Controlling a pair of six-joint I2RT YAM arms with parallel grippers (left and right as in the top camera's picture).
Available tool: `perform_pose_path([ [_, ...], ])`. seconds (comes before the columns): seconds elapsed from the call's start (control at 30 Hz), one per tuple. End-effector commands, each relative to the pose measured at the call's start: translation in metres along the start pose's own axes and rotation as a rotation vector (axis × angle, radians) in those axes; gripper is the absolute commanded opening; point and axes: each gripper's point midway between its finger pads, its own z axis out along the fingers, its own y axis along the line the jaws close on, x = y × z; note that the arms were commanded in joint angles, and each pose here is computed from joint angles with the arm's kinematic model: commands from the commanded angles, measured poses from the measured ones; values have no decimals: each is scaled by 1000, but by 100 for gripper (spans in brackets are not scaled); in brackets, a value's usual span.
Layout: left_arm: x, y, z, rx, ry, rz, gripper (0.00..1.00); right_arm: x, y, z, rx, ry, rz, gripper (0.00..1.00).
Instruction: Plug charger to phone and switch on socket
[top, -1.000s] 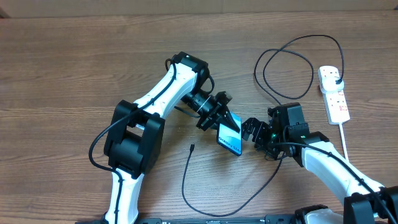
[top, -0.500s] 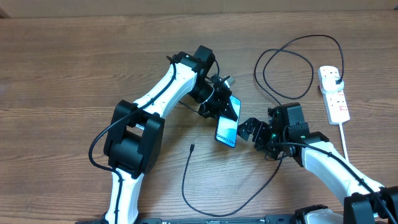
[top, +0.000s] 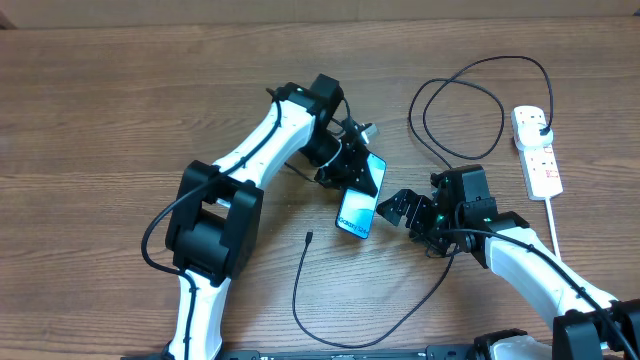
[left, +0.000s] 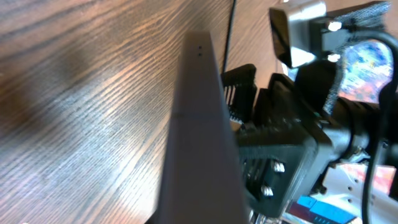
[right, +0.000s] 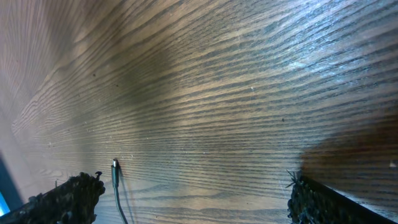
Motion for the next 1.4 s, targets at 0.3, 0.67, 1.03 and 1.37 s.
perform_pose_path([
  [0.3, -1, -1, -46, 141, -65, 88, 4, -4, 2, -1, -1, -12, -11, 100],
  [0.67, 6, 18, -49, 119, -59, 70, 4, -19, 21, -2, -83, -68, -45, 100],
  [1.03, 2, 29, -52, 69, -74, 55, 4, 8, 47, 1, -185, 45, -99, 52],
  [1.37, -14, 75, -93, -7, -194, -113, 4, 30, 62, 23, -83, -17, -157, 57],
])
